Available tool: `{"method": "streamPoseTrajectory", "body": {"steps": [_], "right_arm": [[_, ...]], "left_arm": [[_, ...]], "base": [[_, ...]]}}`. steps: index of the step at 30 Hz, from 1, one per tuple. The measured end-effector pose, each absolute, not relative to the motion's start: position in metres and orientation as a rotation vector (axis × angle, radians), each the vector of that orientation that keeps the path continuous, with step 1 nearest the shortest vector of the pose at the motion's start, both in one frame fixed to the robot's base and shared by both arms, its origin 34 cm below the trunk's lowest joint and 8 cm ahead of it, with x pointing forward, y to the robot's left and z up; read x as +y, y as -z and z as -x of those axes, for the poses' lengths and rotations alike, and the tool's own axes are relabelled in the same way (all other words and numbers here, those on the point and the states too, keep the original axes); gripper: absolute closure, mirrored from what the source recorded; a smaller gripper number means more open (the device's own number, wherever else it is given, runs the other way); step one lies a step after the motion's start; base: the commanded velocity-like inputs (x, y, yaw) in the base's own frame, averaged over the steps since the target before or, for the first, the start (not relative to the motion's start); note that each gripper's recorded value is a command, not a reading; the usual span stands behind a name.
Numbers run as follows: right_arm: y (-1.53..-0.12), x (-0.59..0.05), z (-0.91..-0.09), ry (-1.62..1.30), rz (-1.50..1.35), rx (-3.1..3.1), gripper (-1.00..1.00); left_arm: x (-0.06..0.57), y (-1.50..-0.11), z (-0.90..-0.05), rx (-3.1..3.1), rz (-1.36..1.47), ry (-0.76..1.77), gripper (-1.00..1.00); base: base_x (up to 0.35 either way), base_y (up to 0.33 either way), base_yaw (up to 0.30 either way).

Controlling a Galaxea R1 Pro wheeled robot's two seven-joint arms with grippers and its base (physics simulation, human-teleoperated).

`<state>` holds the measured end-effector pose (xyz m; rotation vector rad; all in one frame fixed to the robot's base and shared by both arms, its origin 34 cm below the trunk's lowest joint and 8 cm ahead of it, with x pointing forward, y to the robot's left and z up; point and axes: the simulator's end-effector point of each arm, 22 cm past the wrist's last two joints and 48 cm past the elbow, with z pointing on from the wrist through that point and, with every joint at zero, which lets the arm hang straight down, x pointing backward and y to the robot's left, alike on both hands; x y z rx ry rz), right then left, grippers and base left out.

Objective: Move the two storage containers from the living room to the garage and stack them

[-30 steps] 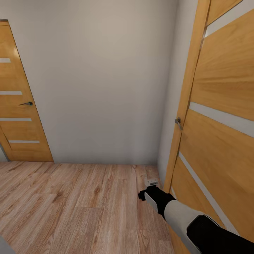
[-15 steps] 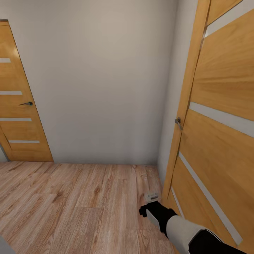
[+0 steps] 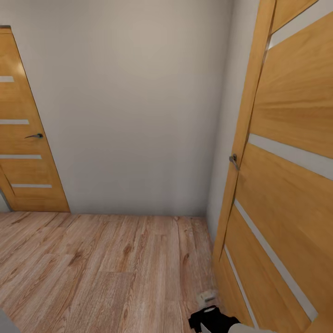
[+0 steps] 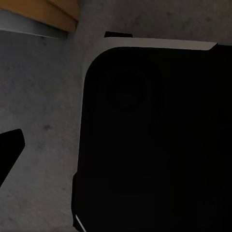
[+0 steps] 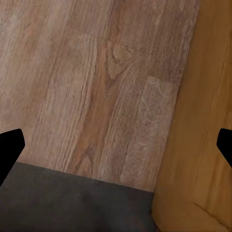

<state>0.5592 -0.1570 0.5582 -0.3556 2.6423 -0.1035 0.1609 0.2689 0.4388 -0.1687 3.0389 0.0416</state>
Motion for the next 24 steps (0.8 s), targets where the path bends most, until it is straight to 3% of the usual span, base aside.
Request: {"method": "streamPoseTrajectory", "body": {"steps": [24], "right_arm": [[-0.471, -0.172, -0.366, -0.005, 0.446, 2.777, -1.0]], "left_arm": [[0.269, -0.439, -0.161, 3.039, 0.173, -0.042, -1.0]], "base": [[0.0, 0.0, 0.0]]}}
